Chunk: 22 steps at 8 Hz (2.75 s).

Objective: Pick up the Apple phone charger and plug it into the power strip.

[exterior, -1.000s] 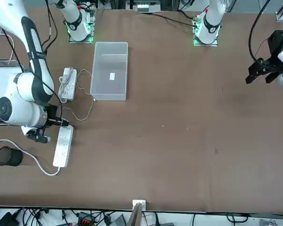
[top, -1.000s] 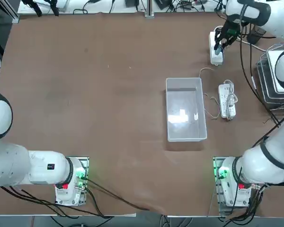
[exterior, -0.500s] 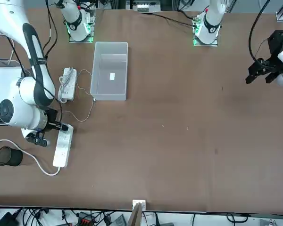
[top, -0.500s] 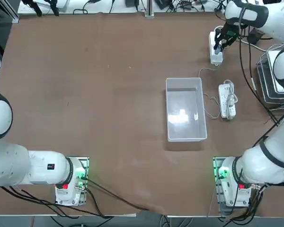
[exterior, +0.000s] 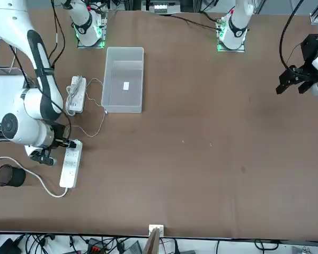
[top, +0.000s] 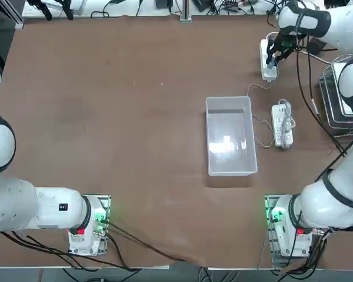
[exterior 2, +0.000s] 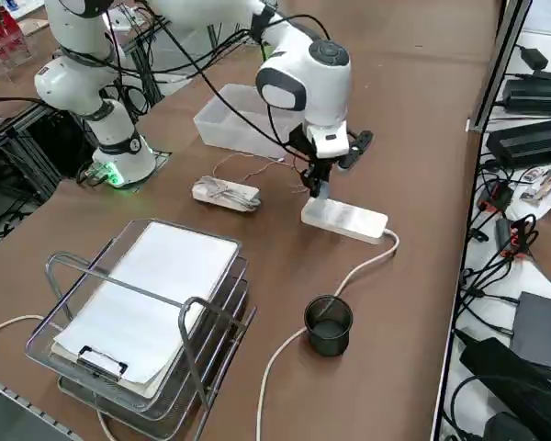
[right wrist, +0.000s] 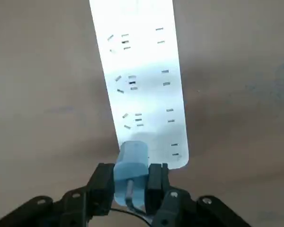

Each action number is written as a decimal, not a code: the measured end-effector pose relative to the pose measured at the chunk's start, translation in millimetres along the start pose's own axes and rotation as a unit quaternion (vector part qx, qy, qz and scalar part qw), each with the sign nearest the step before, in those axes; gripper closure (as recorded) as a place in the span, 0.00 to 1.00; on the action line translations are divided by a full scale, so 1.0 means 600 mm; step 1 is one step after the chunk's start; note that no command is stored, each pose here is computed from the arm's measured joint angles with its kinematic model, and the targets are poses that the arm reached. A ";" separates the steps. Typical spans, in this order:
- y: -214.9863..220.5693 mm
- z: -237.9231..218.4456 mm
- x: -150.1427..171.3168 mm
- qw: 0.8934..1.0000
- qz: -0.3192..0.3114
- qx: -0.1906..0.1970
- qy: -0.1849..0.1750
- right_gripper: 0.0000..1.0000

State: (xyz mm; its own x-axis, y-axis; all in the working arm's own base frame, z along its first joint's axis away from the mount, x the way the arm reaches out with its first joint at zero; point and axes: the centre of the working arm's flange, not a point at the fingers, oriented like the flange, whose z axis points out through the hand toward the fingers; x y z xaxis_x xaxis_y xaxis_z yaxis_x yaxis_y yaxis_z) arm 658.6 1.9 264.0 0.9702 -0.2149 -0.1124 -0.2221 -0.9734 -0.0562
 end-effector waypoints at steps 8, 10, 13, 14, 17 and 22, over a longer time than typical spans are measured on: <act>0.011 0.019 -0.007 1.000 -0.023 -0.006 -0.010 0.64; 0.014 0.019 -0.006 1.000 -0.022 -0.006 -0.010 0.64; 0.015 0.021 -0.006 1.000 -0.022 -0.007 -0.010 0.64; 0.015 0.022 -0.006 1.000 -0.022 -0.007 -0.011 0.64; 0.014 0.022 -0.007 1.000 -0.022 -0.007 -0.011 0.64; 0.014 0.022 -0.006 1.000 -0.022 -0.006 -0.009 0.64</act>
State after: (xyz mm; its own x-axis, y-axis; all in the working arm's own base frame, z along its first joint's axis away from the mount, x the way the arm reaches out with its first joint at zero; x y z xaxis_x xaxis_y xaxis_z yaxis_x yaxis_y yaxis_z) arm 652.0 -4.7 251.1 0.9771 -0.1696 -0.1285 -0.1771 -0.9830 -0.0491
